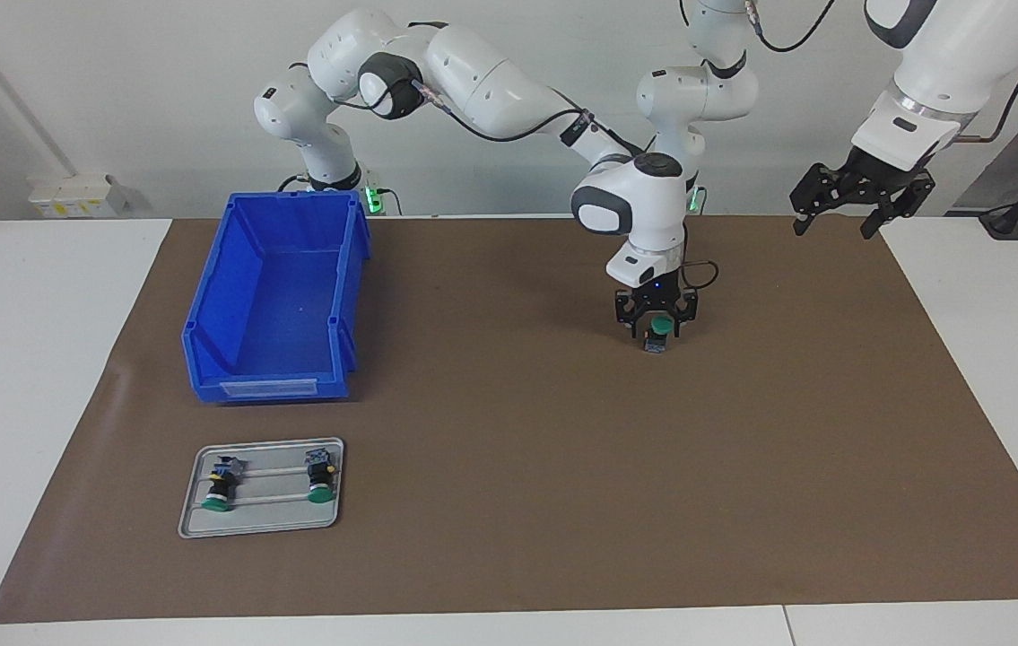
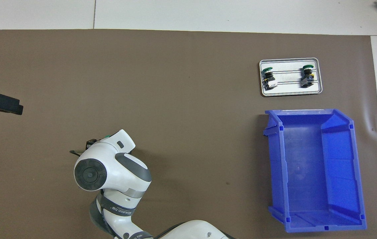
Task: Place and press button with both arms
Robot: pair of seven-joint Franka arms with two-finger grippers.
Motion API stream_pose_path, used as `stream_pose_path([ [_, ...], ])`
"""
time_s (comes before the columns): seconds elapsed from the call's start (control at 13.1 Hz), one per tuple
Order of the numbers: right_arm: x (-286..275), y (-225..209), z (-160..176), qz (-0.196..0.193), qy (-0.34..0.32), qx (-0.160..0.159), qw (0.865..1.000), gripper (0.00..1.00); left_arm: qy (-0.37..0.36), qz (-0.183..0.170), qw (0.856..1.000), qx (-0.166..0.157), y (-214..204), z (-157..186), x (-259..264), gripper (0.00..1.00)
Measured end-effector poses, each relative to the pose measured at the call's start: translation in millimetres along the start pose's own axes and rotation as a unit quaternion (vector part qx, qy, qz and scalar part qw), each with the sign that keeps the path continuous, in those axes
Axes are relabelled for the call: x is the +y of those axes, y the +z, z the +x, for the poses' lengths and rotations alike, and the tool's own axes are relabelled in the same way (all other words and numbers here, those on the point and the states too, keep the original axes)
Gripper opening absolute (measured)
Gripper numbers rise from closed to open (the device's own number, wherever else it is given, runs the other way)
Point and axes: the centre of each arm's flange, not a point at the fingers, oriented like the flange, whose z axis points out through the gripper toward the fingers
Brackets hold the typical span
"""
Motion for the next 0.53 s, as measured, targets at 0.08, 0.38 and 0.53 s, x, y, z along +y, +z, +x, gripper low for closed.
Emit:
stream_pose_path([
  [0.08, 0.0, 0.0, 0.1, -0.001, -0.001, 0.001, 1.000, 0.50, 0.000, 0.000, 1.000, 0.000, 0.0, 0.0, 0.0, 1.00],
  [0.38, 0.0, -0.3, 0.1, -0.004, -0.006, 0.006, 1.000, 0.43, 0.000, 0.000, 1.000, 0.000, 0.0, 0.0, 0.0, 1.00],
  [0.53, 1.4, -6.9, 6.6, -0.012, -0.003, 0.008, 1.000, 0.43, 0.000, 0.000, 1.000, 0.000, 0.0, 0.0, 0.0, 1.00],
])
